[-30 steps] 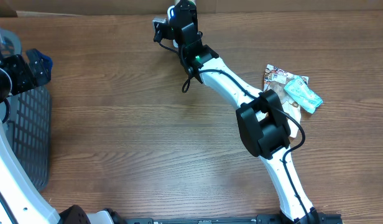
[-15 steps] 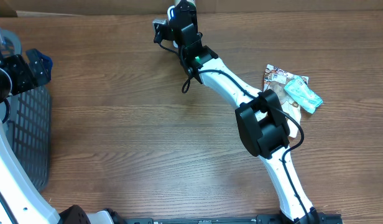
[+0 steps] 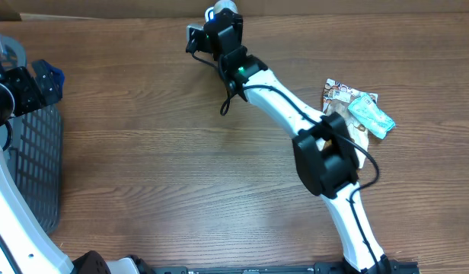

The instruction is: Scan the item barcode

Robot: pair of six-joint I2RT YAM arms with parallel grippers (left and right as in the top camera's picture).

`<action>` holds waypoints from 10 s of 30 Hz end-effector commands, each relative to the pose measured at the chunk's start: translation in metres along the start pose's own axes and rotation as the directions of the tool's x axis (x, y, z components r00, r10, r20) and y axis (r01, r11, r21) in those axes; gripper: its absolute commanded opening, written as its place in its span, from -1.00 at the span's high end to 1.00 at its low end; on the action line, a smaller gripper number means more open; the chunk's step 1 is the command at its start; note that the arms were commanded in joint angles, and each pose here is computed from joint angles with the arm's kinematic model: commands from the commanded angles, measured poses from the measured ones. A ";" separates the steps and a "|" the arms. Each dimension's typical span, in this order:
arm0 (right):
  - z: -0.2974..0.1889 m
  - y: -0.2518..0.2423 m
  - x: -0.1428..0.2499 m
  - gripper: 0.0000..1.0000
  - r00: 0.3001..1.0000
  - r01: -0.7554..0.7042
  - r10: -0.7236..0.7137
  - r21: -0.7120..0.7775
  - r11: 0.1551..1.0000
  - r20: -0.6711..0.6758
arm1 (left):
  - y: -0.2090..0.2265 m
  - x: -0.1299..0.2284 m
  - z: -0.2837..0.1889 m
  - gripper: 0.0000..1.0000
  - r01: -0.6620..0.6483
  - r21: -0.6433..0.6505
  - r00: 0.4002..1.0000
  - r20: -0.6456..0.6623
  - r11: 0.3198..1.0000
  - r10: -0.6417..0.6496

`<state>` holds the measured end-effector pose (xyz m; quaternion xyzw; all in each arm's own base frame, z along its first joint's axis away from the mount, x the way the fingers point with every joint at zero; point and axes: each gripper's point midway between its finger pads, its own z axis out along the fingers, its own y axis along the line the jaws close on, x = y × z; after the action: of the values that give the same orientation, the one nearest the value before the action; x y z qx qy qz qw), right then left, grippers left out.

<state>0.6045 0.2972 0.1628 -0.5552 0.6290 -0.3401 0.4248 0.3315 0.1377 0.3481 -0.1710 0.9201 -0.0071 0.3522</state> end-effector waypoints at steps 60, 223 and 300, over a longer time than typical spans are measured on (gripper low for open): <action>-0.161 0.122 0.268 -1.00 -0.077 -0.985 0.242 0.112 0.132 -0.967 | -0.005 -0.001 0.000 -0.99 0.007 0.016 1.000 0.004 1.000 -0.007; -0.344 0.100 0.266 -1.00 -0.012 -0.981 0.930 -0.183 0.060 0.366 | -0.108 0.112 0.004 -0.99 -0.485 0.030 0.714 0.591 0.874 0.376; -0.344 0.100 0.266 -1.00 -0.012 -0.981 0.930 -0.183 0.060 0.366 | -0.071 0.225 0.074 -0.99 -0.533 -0.151 0.544 0.693 0.832 0.474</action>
<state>0.2437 0.0350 0.1733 -0.0003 0.7142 0.1207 0.6894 0.2463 0.0047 0.1571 0.1349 0.7224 0.1236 0.6669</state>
